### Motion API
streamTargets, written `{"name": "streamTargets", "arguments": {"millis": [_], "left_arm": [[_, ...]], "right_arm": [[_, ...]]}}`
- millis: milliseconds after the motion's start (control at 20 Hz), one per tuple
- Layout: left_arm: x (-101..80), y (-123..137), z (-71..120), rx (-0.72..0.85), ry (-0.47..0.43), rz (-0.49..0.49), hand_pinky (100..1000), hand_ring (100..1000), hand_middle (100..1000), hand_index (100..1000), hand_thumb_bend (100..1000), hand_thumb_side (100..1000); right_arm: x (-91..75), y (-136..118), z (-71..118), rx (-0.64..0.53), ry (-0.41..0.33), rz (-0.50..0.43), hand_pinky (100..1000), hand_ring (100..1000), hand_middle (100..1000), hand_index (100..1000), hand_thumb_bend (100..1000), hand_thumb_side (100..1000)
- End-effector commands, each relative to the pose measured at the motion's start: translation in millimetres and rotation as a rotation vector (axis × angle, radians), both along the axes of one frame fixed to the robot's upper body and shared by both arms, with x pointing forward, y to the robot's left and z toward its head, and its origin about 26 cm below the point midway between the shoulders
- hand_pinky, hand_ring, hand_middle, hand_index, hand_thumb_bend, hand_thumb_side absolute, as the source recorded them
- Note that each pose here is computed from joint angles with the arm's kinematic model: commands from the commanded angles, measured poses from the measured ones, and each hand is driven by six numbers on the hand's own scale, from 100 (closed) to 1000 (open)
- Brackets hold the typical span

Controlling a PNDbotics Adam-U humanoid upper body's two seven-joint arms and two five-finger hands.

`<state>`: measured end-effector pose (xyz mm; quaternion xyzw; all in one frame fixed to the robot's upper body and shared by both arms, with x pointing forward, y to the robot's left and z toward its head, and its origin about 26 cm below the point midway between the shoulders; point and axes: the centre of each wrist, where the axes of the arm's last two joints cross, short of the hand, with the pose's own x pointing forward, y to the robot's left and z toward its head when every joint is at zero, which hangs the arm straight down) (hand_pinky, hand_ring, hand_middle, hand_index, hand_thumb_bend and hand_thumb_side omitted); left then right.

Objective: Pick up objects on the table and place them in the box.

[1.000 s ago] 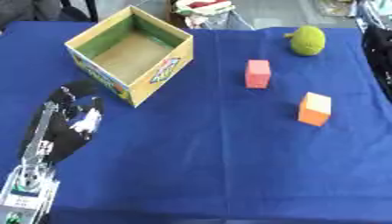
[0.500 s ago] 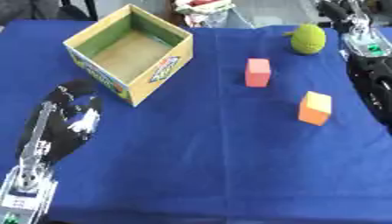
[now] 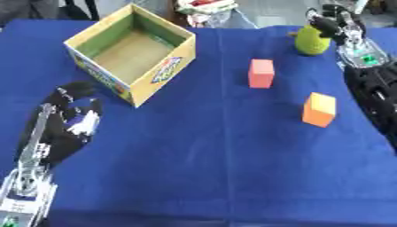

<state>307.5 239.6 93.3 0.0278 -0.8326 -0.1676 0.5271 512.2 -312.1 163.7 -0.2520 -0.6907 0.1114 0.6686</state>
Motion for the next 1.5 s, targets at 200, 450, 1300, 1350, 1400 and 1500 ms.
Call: {"name": "streamTargets", "arguments": {"millis": [200, 450, 1300, 1350, 1400, 1500], "left_arm": [[1.2, 1.6, 7.4, 0.009, -0.025, -0.007, 539, 800, 743, 801, 238, 325], [1.3, 1.3, 8.0, 0.01, -0.027, -0.008, 540, 800, 743, 801, 238, 326], [2.8, -0.4, 14.6, 0.011, -0.05, -0.014, 540, 800, 743, 801, 235, 330], [2.9, -0.5, 15.0, 0.011, -0.051, -0.015, 540, 800, 743, 801, 235, 331], [3.0, -0.6, 15.4, 0.011, -0.053, -0.015, 540, 800, 743, 801, 235, 331], [3.2, -0.8, 16.0, 0.012, -0.055, -0.015, 540, 800, 743, 801, 234, 332]], "right_arm": [[1.0, -10.5, 30.5, -0.247, -0.063, -0.028, 875, 997, 945, 946, 112, 355], [0.8, -12.6, 38.2, -0.37, -0.079, -0.058, 902, 1000, 947, 947, 229, 358], [-3.2, -33.0, 47.6, -0.467, -0.076, -0.222, 927, 1000, 928, 950, 282, 363], [-3.5, -34.0, 48.0, -0.462, -0.078, -0.225, 924, 1000, 920, 950, 276, 365], [-3.8, -35.3, 48.3, -0.457, -0.079, -0.229, 923, 1000, 917, 950, 276, 365], [-4.3, -37.8, 48.3, -0.449, -0.077, -0.236, 922, 1000, 913, 946, 272, 368]]}}
